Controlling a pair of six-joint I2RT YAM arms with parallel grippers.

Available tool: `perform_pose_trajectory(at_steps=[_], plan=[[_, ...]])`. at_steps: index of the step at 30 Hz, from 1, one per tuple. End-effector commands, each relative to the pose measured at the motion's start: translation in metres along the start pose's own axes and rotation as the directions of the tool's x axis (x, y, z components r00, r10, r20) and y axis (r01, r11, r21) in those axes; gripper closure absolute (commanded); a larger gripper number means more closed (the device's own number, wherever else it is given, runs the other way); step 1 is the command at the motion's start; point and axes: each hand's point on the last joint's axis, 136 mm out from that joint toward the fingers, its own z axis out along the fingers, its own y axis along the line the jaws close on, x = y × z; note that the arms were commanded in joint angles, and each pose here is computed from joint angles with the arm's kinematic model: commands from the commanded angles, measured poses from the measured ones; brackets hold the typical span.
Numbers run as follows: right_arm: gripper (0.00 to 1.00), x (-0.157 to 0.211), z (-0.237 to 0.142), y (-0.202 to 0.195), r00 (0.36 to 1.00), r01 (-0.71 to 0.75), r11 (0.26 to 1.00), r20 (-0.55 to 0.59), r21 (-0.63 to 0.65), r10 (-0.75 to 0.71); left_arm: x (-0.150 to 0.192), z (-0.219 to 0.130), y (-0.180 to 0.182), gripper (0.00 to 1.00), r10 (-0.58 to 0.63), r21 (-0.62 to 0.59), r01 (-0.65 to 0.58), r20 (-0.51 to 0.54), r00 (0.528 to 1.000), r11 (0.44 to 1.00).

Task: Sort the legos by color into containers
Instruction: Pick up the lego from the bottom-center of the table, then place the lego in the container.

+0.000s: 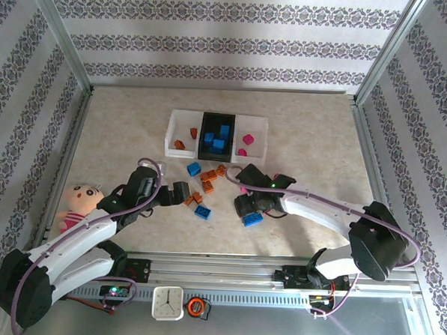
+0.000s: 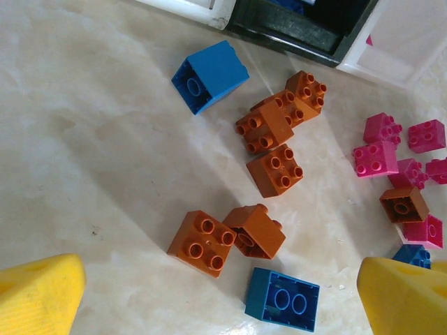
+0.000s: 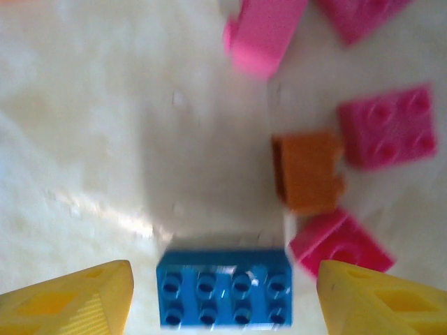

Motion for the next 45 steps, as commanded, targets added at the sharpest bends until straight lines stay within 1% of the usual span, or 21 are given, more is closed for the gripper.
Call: perform_pose_trajectory(at_steps=[1,5,7,14,20,23,26,30,33,35,38,39,42,45], plan=[[0.29,0.029,-0.003,0.0,0.995,-0.078,0.997,-0.063,0.01,0.078,-0.009,0.003,-0.002,0.0,-0.005,0.014,0.004,0.036,0.999,1.0],[0.25,0.049,0.003,-0.006,0.99,-0.104,0.994,-0.094,0.034,0.106,-0.007,0.004,0.0,0.0,-0.006,0.01,0.006,0.035,0.999,1.0],[0.23,0.052,0.01,-0.009,0.989,-0.1,0.994,-0.107,0.053,0.105,-0.006,0.004,0.001,0.0,-0.005,0.008,0.005,0.036,0.999,1.0],[0.21,0.032,0.026,-0.004,0.995,-0.046,0.996,-0.087,0.08,0.053,-0.004,0.005,0.003,0.0,-0.007,0.0,0.007,0.027,1.0,1.0],[0.22,0.026,0.04,-0.001,0.995,-0.015,0.995,-0.094,0.096,0.024,-0.001,0.005,0.007,0.0,-0.007,-0.012,0.007,0.021,1.0,1.0],[0.25,0.025,0.043,-0.002,0.995,-0.007,0.995,-0.095,0.104,0.017,-0.001,0.005,0.006,0.0,-0.009,-0.01,0.009,0.021,1.0,1.0],[0.31,0.025,0.046,0.001,0.995,0.002,0.996,-0.104,0.093,0.008,-0.002,0.006,0.006,0.0,-0.009,-0.011,0.009,0.025,1.0,1.0],[0.43,0.017,0.035,0.013,0.998,0.013,1.0,-0.063,0.016,-0.012,-0.003,0.006,0.005,0.0,-0.007,-0.01,0.007,0.023,1.0,1.0],[0.49,0.0,0.01,0.023,0.999,0.035,0.998,0.014,-0.044,-0.035,-0.004,0.006,0.006,0.0,-0.002,-0.016,0.003,0.025,1.0,1.0],[0.51,-0.018,-0.011,0.034,0.996,0.06,0.994,0.076,-0.09,-0.053,-0.005,0.005,0.005,0.0,-0.001,-0.018,0.002,0.028,1.0,1.0],[0.52,-0.057,-0.04,0.04,0.981,0.089,0.99,0.18,-0.112,-0.068,-0.006,0.005,0.005,0.0,-0.006,-0.013,0.007,0.035,0.999,1.0],[0.53,-0.076,-0.048,0.041,0.974,0.088,0.989,0.22,-0.115,-0.061,-0.006,0.005,0.005,0.0,-0.01,-0.014,0.01,0.037,0.999,1.0],[0.54,-0.13,-0.056,0.033,0.955,0.048,0.993,0.297,-0.108,-0.014,-0.007,0.005,0.003,0.0,-0.017,-0.006,0.017,0.037,0.999,1.0],[0.54,-0.18,-0.048,0.025,0.942,0.012,0.996,0.336,-0.088,0.019,-0.006,0.004,0.002,0.0,-0.02,-0.003,0.02,0.03,0.999,1.0]])
